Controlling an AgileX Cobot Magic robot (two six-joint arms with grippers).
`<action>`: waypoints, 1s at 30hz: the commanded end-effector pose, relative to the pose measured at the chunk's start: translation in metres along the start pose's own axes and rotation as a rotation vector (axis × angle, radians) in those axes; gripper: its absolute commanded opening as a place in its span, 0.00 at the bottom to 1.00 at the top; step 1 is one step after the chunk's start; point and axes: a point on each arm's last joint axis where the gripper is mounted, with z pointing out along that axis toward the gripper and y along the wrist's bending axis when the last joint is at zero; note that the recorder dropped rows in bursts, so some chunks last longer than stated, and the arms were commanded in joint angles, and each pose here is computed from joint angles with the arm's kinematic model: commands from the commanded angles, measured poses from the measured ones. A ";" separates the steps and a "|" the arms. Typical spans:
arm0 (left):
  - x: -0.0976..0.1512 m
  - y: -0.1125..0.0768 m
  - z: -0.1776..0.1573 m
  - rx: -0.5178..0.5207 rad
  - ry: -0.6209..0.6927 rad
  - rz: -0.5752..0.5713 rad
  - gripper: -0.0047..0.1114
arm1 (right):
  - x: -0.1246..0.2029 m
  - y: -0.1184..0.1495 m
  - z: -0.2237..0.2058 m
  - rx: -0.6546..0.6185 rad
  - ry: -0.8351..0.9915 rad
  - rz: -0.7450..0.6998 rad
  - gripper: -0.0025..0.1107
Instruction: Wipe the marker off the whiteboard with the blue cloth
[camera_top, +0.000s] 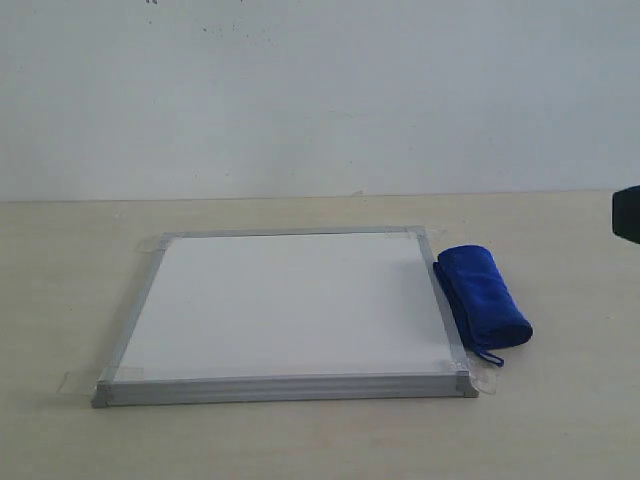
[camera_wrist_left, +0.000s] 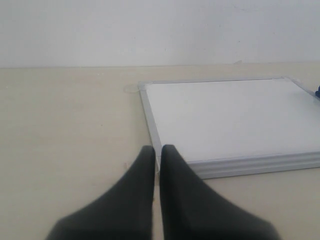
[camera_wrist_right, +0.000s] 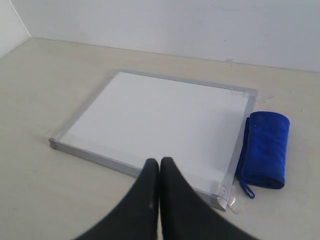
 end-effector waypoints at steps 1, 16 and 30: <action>0.000 0.000 0.000 0.006 -0.010 -0.003 0.07 | -0.002 -0.005 -0.001 0.053 -0.025 -0.138 0.02; 0.000 0.000 0.000 0.006 -0.010 -0.003 0.07 | 0.073 -0.047 -0.045 0.368 -0.498 -0.169 0.02; 0.000 0.000 0.000 0.005 -0.010 -0.003 0.07 | 0.144 -0.056 -0.014 0.389 -0.546 -0.085 0.02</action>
